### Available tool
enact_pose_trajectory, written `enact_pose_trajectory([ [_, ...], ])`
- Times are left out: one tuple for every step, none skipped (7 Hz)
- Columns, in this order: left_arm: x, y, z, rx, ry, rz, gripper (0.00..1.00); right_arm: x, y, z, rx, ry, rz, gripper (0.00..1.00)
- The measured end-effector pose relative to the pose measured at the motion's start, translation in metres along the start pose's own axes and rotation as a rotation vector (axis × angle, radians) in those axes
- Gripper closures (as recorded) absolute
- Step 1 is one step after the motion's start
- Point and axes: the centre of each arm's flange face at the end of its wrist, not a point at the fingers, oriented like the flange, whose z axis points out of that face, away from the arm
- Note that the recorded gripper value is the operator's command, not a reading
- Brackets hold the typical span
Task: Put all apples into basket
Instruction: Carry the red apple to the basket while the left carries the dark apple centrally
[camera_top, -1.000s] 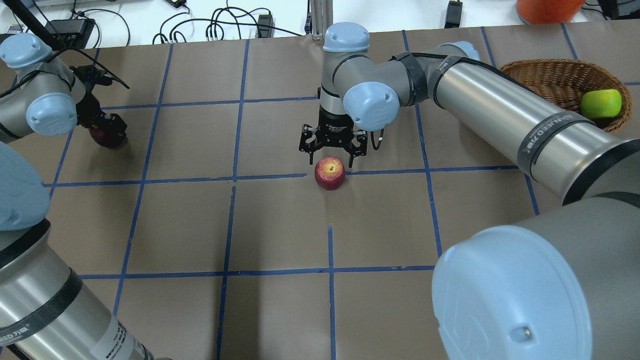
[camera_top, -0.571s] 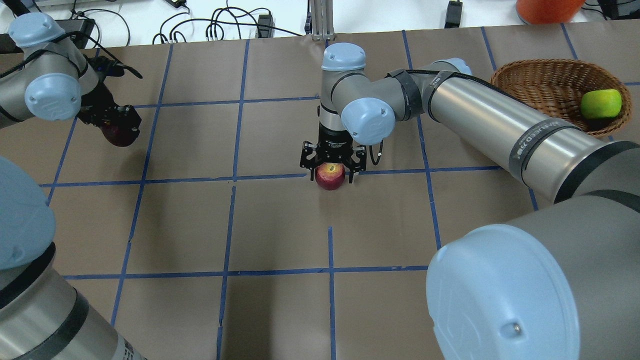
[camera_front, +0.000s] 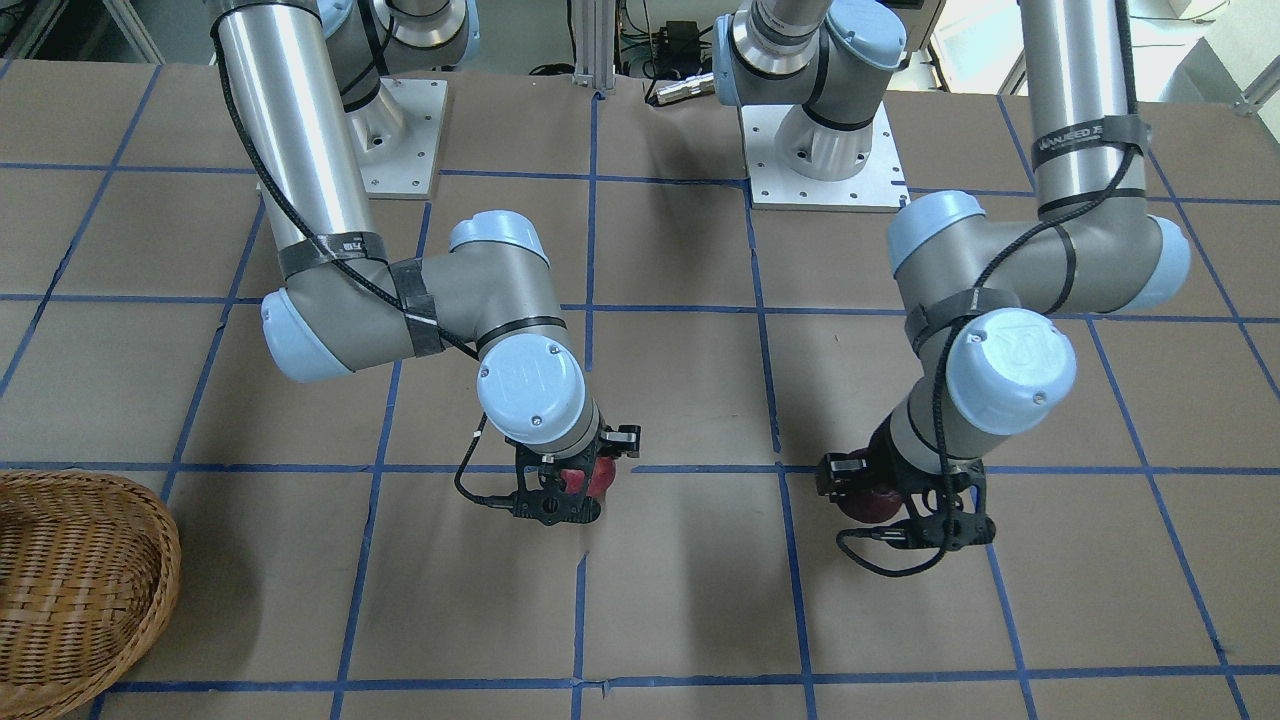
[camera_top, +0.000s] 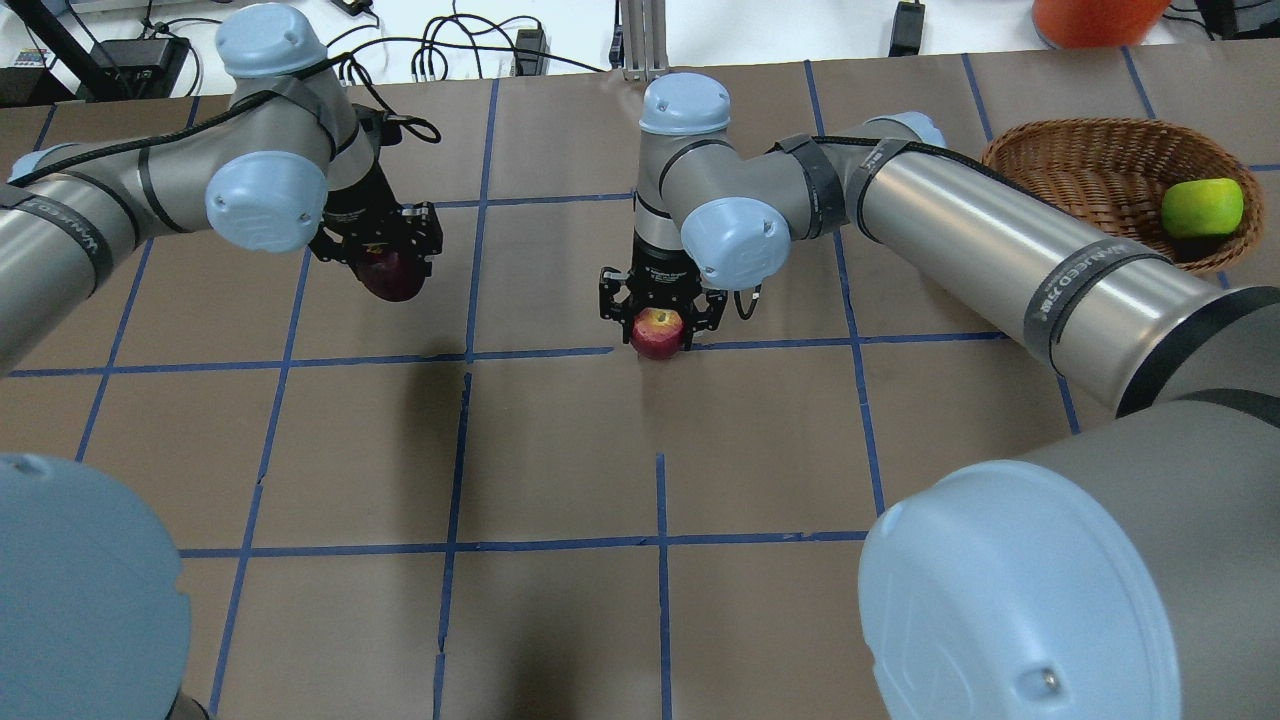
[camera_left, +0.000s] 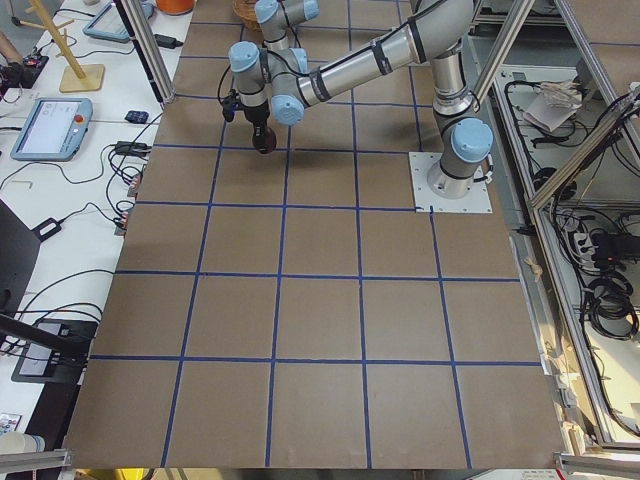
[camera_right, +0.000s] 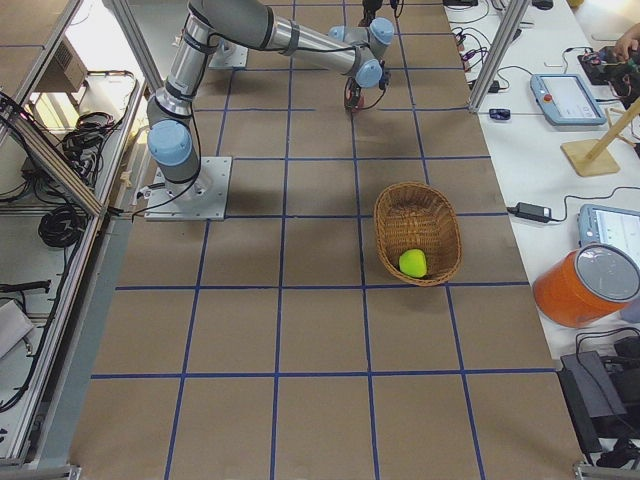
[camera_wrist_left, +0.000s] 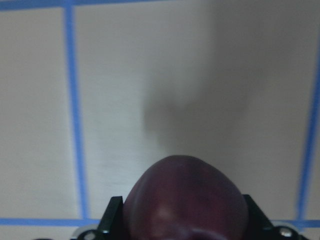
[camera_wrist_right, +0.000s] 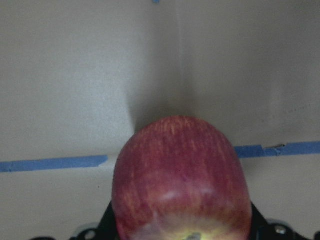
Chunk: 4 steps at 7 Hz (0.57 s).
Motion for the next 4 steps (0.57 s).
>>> enact_pose_trajectory([
  [0.037,0.015,0.002,0.002,0.000,-0.047,0.69,0.024,-0.012,-0.034,0.050,0.013,0.032,1.00],
  [0.078,0.029,0.007,0.017,0.001,-0.103,0.68,0.072,-0.034,-0.073,0.092,0.029,0.085,1.00],
  [0.131,0.044,0.014,0.058,0.013,-0.168,0.67,0.132,-0.055,-0.109,0.131,0.039,0.128,1.00],
  [0.186,0.067,0.023,0.094,0.032,-0.204,0.63,0.191,-0.070,-0.135,0.166,0.066,0.146,1.00],
])
